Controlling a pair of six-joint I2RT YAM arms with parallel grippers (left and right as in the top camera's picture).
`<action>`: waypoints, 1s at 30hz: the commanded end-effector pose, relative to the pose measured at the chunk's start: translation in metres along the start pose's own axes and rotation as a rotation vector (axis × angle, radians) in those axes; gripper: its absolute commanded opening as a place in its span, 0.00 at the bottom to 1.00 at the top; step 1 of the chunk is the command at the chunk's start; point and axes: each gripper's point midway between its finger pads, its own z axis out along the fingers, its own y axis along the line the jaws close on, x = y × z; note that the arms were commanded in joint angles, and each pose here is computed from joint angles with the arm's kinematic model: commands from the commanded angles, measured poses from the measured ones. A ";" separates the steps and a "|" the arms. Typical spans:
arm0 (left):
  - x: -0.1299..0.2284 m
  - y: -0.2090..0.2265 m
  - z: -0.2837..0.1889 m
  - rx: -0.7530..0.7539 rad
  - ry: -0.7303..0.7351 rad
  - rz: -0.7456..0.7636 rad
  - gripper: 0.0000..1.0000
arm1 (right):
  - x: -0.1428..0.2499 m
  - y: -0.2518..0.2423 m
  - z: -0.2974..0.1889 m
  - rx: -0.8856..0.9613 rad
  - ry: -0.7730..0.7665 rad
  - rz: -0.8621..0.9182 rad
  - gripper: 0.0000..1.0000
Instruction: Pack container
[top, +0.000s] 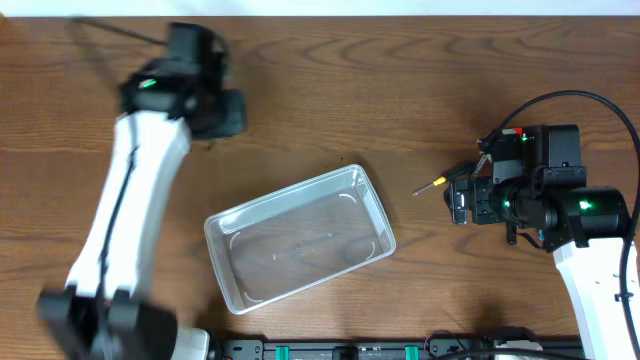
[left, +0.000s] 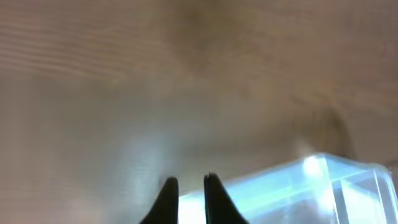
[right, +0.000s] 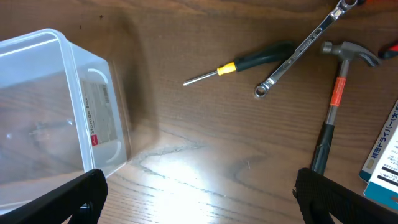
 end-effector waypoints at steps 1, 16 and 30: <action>0.040 0.010 -0.017 -0.058 0.115 -0.102 0.06 | -0.006 0.001 -0.005 0.001 -0.019 -0.015 0.99; 0.141 0.005 0.010 -0.091 0.482 -0.089 0.06 | -0.010 0.001 -0.005 0.001 -0.036 -0.018 0.99; 0.142 -0.002 0.096 -0.093 0.425 -0.029 0.06 | -0.008 0.002 -0.005 -0.003 -0.029 -0.016 0.99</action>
